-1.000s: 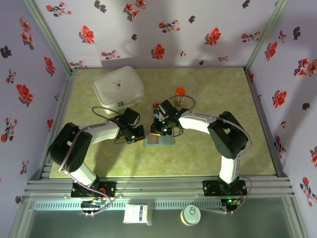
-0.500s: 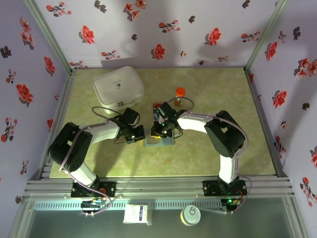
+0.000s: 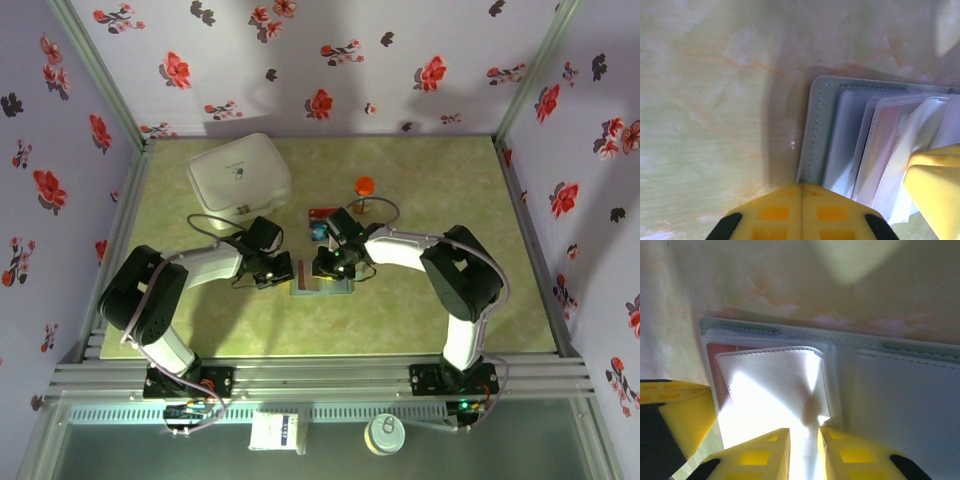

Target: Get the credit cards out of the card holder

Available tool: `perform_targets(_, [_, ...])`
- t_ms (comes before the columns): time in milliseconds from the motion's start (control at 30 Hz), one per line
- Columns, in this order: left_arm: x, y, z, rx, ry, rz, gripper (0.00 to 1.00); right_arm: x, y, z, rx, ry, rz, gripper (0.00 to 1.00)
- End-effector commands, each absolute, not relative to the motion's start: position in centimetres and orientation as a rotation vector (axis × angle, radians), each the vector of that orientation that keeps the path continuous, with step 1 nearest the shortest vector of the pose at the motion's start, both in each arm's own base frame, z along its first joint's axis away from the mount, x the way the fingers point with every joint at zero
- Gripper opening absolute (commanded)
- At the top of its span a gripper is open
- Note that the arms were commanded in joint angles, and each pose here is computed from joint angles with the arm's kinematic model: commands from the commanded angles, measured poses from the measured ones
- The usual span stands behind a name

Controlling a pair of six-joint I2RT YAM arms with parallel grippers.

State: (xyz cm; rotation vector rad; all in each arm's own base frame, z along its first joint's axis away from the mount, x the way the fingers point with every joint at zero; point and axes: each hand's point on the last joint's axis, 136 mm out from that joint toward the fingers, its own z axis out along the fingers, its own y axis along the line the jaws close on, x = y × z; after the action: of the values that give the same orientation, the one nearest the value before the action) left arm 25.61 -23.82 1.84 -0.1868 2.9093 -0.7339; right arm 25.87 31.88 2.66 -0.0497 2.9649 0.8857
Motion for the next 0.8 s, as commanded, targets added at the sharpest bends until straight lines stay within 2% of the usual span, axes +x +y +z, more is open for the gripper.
perform_targets(0, [25.3, -23.2, 1.1, -0.168, 2.946, -0.672, 0.0, 25.6, 31.0, 2.6, -0.049, 2.95, 0.946, 0.24])
perform_targets(333, [27.3, -23.9, 5.5, -0.128, 2.845, -0.714, 0.01, 25.8, 30.5, 2.1, -0.025, 2.9, 1.108, 0.23])
perform_targets(667, [27.5, -27.4, 7.7, -0.13, 2.778, -0.971, 0.21, 25.7, 30.3, 1.4, -0.009, 2.908, 1.128, 0.23])
perform_targets(767, [27.4, -28.2, 7.2, -0.126, 2.787, -1.016, 0.24, 25.6, 30.2, 1.4, -0.01, 2.907, 1.128, 0.23])
